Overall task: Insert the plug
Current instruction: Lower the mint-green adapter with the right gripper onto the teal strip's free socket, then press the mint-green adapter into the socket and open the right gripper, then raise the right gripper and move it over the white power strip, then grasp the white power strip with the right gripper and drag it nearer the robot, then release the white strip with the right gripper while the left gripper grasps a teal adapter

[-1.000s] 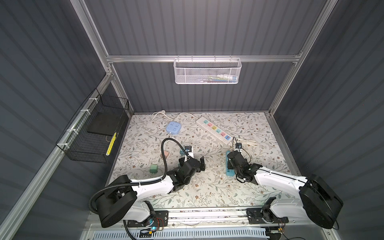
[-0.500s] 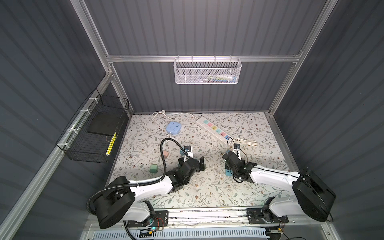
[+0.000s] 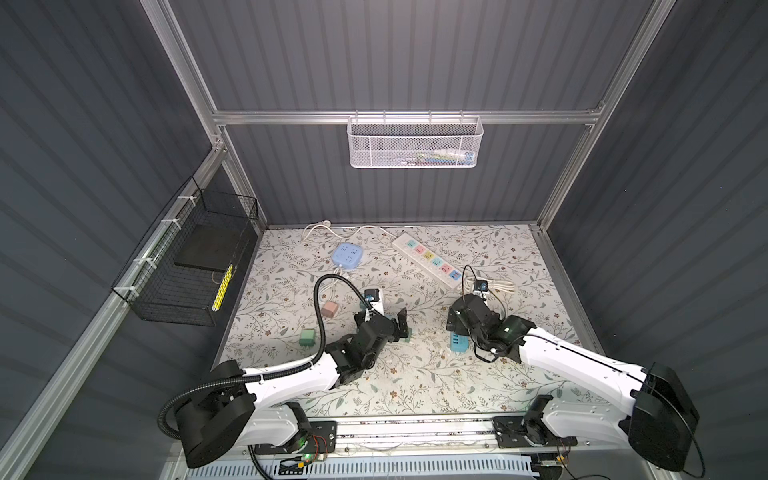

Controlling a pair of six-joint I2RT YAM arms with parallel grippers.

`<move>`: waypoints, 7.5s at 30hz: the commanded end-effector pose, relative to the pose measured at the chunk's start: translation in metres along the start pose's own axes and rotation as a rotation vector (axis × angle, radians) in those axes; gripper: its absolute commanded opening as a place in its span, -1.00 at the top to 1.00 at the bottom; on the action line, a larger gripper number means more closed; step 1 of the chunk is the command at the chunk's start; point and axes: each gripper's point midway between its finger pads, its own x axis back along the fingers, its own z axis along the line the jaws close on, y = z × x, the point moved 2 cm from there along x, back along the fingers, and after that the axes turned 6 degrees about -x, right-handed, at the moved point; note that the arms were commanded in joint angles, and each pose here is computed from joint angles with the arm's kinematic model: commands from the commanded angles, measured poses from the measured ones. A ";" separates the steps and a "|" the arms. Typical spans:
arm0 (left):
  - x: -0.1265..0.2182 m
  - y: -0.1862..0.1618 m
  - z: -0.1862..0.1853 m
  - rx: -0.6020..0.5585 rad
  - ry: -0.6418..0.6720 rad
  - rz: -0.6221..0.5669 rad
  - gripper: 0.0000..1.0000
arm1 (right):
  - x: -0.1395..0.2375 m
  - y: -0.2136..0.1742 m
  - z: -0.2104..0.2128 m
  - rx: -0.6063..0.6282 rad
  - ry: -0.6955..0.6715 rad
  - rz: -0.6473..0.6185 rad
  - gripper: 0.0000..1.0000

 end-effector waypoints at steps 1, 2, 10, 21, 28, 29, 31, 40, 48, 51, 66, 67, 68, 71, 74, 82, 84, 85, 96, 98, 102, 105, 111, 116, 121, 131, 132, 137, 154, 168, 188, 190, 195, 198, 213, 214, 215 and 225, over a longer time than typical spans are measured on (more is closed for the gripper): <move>0.002 0.003 0.007 -0.022 0.025 -0.002 -0.97 | -0.008 -0.043 -0.012 -0.008 -0.061 0.143 -0.86; 0.003 0.002 0.007 -0.019 0.024 -0.001 -0.97 | -0.012 -0.048 -0.012 -0.008 -0.067 0.161 -0.84; 0.005 0.003 0.011 -0.012 0.027 -0.004 -0.97 | -0.039 -0.061 -0.019 0.009 -0.154 0.176 -0.46; 0.010 0.006 0.017 -0.013 0.043 -0.017 -0.97 | -0.045 -0.043 -0.051 -0.048 -0.254 0.096 0.05; 0.006 0.006 0.016 -0.011 0.042 -0.015 -0.97 | -0.069 -0.005 -0.067 -0.095 -0.220 0.121 0.07; 0.006 0.006 0.016 -0.011 0.043 -0.015 -0.97 | -0.073 0.002 -0.068 -0.084 -0.219 0.120 0.07; 0.006 0.006 0.016 -0.011 0.046 -0.017 -0.97 | -0.083 0.014 -0.071 -0.091 -0.213 0.134 0.07; -0.002 0.017 0.021 -0.004 0.082 -0.045 -0.97 | -0.119 0.052 -0.081 -0.108 -0.205 0.165 0.05; -0.005 0.027 0.023 -0.002 0.093 -0.055 -0.97 | -0.118 0.067 -0.075 -0.111 -0.183 0.166 -0.20; -0.002 0.031 0.025 0.007 0.091 -0.064 -0.97 | -0.101 0.086 -0.070 -0.097 -0.167 0.139 -0.44; 0.015 0.047 0.025 0.027 0.072 -0.049 -0.99 | -0.022 0.103 -0.062 -0.066 -0.068 0.098 -0.80; 0.016 0.048 0.026 0.028 0.076 -0.051 -1.00 | -0.016 0.110 -0.063 -0.064 -0.073 0.065 -0.81; 0.017 0.049 0.027 0.026 0.078 -0.051 -1.00 | -0.012 0.115 -0.065 -0.055 -0.082 0.035 -0.81; 0.018 0.049 0.030 0.024 0.096 -0.047 -0.99 | -0.012 0.138 -0.077 -0.060 -0.120 -0.013 -0.79; 0.018 0.047 0.033 0.031 0.107 -0.042 -1.00 | -0.023 0.156 -0.085 -0.086 -0.124 -0.013 -0.74; 0.020 0.046 0.037 0.033 0.116 -0.038 -1.00 | -0.063 0.176 -0.114 -0.175 -0.181 0.034 -0.66; 0.022 0.047 0.038 0.032 0.116 -0.040 -1.00 | -0.070 0.171 -0.117 -0.182 -0.194 0.056 -0.65; 0.022 0.047 0.038 0.032 0.117 -0.040 -1.00 | -0.074 0.167 -0.119 -0.186 -0.199 0.064 -0.65; 0.022 0.046 0.048 0.033 0.152 -0.047 -1.00 | -0.100 0.117 -0.143 -0.212 -0.267 0.145 -0.63; 0.022 0.045 0.048 0.037 0.152 -0.044 -1.00 | -0.099 0.115 -0.144 -0.220 -0.262 0.143 -0.63; 0.023 0.046 0.047 0.046 0.148 -0.048 -1.00 | -0.086 0.124 -0.137 -0.221 -0.215 0.116 -0.62; 0.025 0.051 0.047 0.034 0.155 -0.052 -1.00 | -0.069 0.145 -0.113 -0.184 -0.107 0.083 -0.66; 0.053 0.056 0.079 0.046 0.306 -0.046 -1.00 | -0.049 0.157 -0.033 0.110 0.063 0.070 -0.89; 0.077 0.047 0.102 0.113 0.346 -0.073 -1.00 | -0.080 0.171 0.003 0.168 0.108 0.106 -0.98; 0.081 0.034 0.115 0.137 0.422 -0.035 -1.00 | -0.114 0.172 0.020 0.185 0.135 0.192 -0.98; 0.055 0.031 0.097 0.071 0.425 0.082 -1.00 | -0.176 0.183 0.035 0.147 0.154 0.267 -0.98; 0.053 0.033 0.094 0.061 0.425 0.085 -1.00 | -0.182 0.182 0.036 0.147 0.154 0.275 -0.98; 0.042 0.043 0.085 0.051 0.396 0.078 -0.99 | -0.204 0.179 0.048 0.151 0.206 0.341 -0.98; 0.031 0.048 0.089 0.048 0.364 0.069 -1.00 | -0.188 0.098 0.086 0.161 0.313 0.437 -0.98; 0.029 0.044 0.091 0.059 0.327 0.053 -1.00 | -0.198 0.071 0.086 0.323 -0.009 0.371 -0.87; -0.019 0.019 0.067 0.088 0.280 0.165 -1.00 | -0.077 -0.034 0.041 0.194 -0.063 0.305 -0.57; -0.024 0.018 0.063 0.088 0.265 0.180 -0.99 | -0.066 -0.054 0.033 0.173 -0.076 0.310 -0.61; -0.035 0.011 0.054 0.094 0.238 0.220 -1.00 | -0.052 -0.090 0.023 0.112 -0.057 0.342 -0.71; -0.038 0.013 0.051 0.090 0.233 0.225 -1.00 | -0.042 -0.092 0.026 0.119 -0.044 0.349 -0.83; -0.050 0.015 0.078 -0.160 0.348 0.412 -0.94 | 0.033 -0.004 0.021 0.159 0.121 -0.019 -0.76; -0.056 0.010 0.082 -0.181 0.351 0.460 -0.94 | 0.038 0.001 0.020 0.156 0.147 -0.053 -0.72; -0.061 0.007 0.086 -0.195 0.341 0.510 -0.96 | 0.040 0.004 0.019 0.165 0.157 -0.080 -0.65; -0.110 -0.029 0.101 -0.279 0.243 0.811 -0.68 | 0.030 0.012 -0.002 0.078 0.230 -0.004 -0.43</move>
